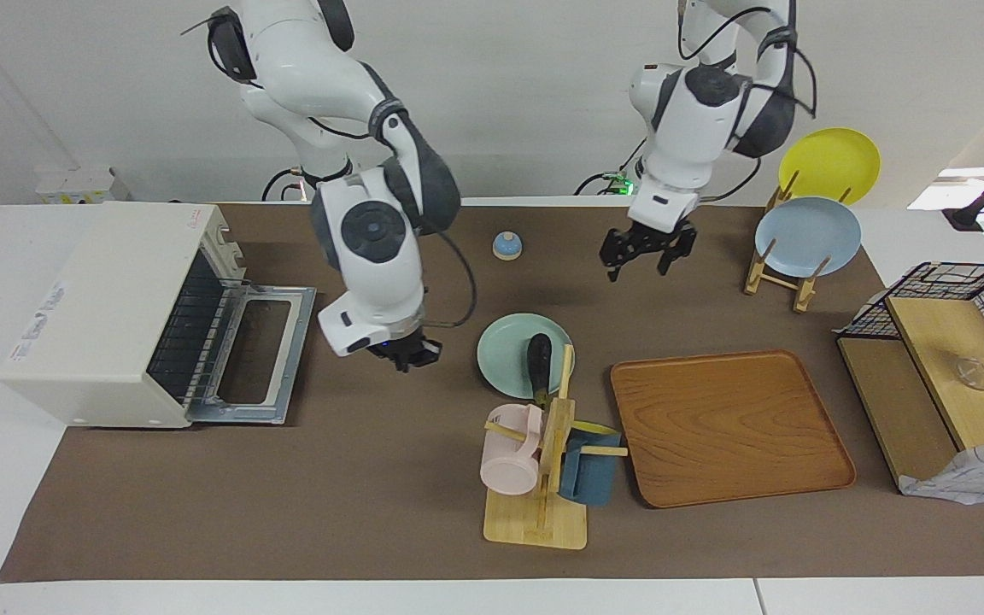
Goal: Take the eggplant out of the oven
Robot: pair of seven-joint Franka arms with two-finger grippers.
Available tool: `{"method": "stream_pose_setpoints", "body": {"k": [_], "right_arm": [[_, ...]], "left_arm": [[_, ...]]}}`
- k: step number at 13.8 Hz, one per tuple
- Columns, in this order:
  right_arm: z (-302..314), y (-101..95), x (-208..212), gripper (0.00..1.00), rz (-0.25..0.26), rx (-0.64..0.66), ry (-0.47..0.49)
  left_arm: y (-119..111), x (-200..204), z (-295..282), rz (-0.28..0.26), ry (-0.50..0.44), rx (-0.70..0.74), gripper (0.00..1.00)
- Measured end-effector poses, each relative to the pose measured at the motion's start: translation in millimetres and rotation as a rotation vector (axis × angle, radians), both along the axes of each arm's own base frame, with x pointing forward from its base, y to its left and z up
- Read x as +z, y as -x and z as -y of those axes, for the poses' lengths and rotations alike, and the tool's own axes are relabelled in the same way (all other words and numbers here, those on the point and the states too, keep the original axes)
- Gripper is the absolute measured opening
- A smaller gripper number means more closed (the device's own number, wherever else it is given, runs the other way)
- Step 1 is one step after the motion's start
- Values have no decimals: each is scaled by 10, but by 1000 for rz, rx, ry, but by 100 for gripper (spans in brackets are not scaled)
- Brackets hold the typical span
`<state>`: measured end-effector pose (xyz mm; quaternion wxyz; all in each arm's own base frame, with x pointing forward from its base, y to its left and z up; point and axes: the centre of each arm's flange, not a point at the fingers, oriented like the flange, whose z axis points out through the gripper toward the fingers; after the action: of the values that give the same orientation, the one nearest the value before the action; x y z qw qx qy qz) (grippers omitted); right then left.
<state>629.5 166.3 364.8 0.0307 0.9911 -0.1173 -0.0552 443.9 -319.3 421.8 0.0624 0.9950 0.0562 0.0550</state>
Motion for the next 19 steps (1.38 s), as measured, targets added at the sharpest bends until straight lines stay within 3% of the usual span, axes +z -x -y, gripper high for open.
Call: {"method": "stream_pose_setpoints", "body": {"k": [2,4,6,10,14,17,19], "right_arm": [[438,337,-501,1,-39,33,22],[735,584,-699,1,-58,59,82],[961,696,-740,1,-69,78,132],[888,737,-683,1,-69,164,196],[955,585,19,1,-182,268,233],[1588,616,805,2,-164,297,244],[2069,694,1109,15,-135,290,216]], "left_arm": [[-91,-409,453,-2,28,20,100],[-203,-680,698,1,50,42,100],[-308,-817,866,-4,61,67,99],[-509,-991,1052,-12,71,94,94],[-482,-936,1205,-12,80,94,94],[-600,-743,1287,-26,72,102,94],[-611,-773,1314,-29,70,105,94]]}}
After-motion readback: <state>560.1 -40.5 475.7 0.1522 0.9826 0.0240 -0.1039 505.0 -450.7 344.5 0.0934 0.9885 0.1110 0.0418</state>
